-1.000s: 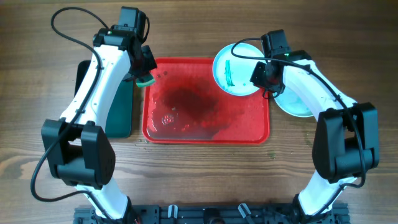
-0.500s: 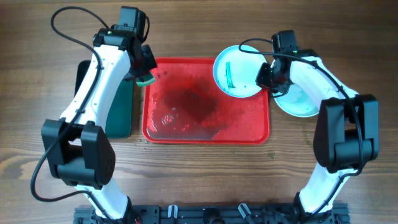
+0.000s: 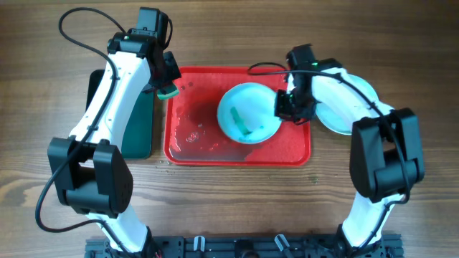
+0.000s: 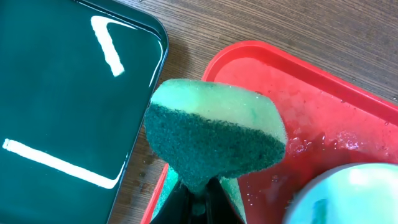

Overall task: Clean dirty plates on tray and stack at the side
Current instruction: 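Drag the last plate to the tray center with the right gripper, then scrub the last plate with the sponge while the right gripper holds it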

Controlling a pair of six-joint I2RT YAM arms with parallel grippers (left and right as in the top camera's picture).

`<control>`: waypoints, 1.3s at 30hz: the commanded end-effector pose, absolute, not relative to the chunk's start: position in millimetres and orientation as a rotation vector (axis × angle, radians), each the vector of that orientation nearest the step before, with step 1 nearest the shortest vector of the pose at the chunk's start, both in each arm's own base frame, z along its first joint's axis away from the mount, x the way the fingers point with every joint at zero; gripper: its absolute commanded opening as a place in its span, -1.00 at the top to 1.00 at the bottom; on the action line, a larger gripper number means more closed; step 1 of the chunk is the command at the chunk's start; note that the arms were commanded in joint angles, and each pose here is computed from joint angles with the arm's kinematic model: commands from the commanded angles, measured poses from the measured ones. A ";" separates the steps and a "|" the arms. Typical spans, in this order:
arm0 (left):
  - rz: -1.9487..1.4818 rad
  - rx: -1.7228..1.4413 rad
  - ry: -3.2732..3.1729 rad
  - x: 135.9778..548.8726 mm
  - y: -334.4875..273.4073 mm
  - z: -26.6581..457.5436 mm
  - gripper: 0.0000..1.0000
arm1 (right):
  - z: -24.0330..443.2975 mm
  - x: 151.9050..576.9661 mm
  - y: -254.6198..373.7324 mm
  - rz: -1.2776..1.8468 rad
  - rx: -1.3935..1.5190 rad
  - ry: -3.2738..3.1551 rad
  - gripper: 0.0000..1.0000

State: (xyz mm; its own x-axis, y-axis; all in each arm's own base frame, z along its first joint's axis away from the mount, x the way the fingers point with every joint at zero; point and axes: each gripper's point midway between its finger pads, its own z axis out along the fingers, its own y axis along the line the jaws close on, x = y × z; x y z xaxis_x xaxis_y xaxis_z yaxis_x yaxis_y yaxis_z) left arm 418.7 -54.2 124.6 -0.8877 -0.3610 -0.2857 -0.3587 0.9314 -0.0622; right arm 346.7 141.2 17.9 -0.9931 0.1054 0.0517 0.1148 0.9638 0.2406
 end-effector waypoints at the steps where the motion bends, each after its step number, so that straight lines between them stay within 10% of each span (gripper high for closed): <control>1: -0.027 -0.556 2.791 421.6 -55.7 123.8 0.92 | 21.1 339.6 169.8 -0.502 0.023 -3.037 0.81; 6: -0.027 -0.556 2.790 421.8 -55.7 123.9 0.92 | 31.3 361.0 168.8 -0.503 0.236 -3.122 0.17; 15: -0.028 -0.550 2.788 422.6 -55.8 124.1 0.92 | 11.3 411.5 177.2 -0.471 0.370 -3.215 0.09; 17: -0.028 -0.549 2.788 422.6 -55.8 124.1 0.92 | 6.1 412.1 177.7 -0.452 0.357 -3.181 0.12; 22: -0.028 -0.551 2.788 422.4 -55.8 124.1 0.92 | -1.7 401.9 183.8 -0.451 0.187 -3.122 0.91; 39: -0.145 -0.269 2.843 415.3 -91.2 86.3 0.92 | -21.6 373.1 218.6 -0.317 -0.083 -3.115 0.91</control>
State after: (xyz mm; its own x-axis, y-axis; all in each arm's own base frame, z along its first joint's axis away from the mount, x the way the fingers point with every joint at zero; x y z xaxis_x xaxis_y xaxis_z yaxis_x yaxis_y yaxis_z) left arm 428.4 -72.6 114.3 -0.8968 -0.3216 -0.3039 -0.2943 0.9464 -0.1331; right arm 386.4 229.2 1.9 -0.9986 0.0454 -0.0257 0.0368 0.9624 0.2692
